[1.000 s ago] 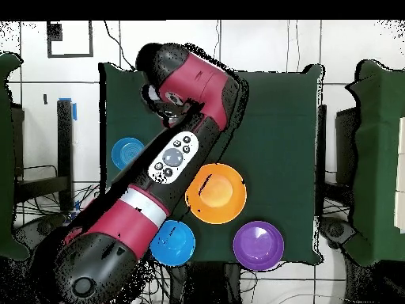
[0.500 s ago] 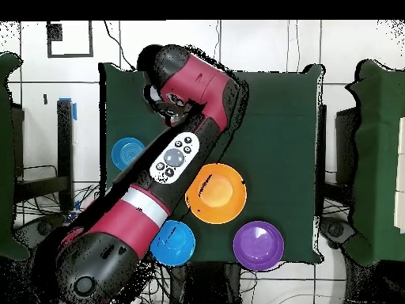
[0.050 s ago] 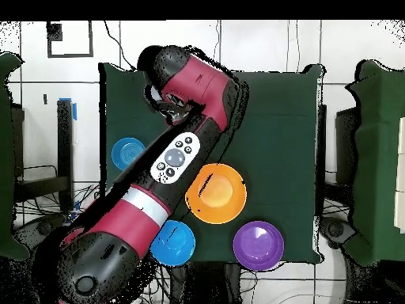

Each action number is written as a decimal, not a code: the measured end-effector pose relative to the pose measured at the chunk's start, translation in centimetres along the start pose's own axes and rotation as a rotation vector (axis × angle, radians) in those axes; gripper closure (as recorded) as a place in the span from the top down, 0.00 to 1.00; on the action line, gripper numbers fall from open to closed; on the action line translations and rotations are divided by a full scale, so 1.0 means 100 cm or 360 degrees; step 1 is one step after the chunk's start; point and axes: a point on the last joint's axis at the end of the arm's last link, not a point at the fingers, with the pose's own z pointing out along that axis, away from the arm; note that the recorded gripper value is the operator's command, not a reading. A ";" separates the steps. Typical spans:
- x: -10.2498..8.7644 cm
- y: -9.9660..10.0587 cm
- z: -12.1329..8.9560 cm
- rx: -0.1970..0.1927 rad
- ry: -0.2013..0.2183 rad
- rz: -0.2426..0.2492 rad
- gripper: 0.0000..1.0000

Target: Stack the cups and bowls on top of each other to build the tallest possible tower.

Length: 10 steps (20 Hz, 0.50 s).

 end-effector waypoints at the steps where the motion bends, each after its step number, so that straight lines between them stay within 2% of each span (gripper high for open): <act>1: 0.000 0.000 0.000 -0.0001 0.0001 -0.0001 0.00; 10: 0.001 0.001 0.005 0.0004 0.0011 -0.0002 0.00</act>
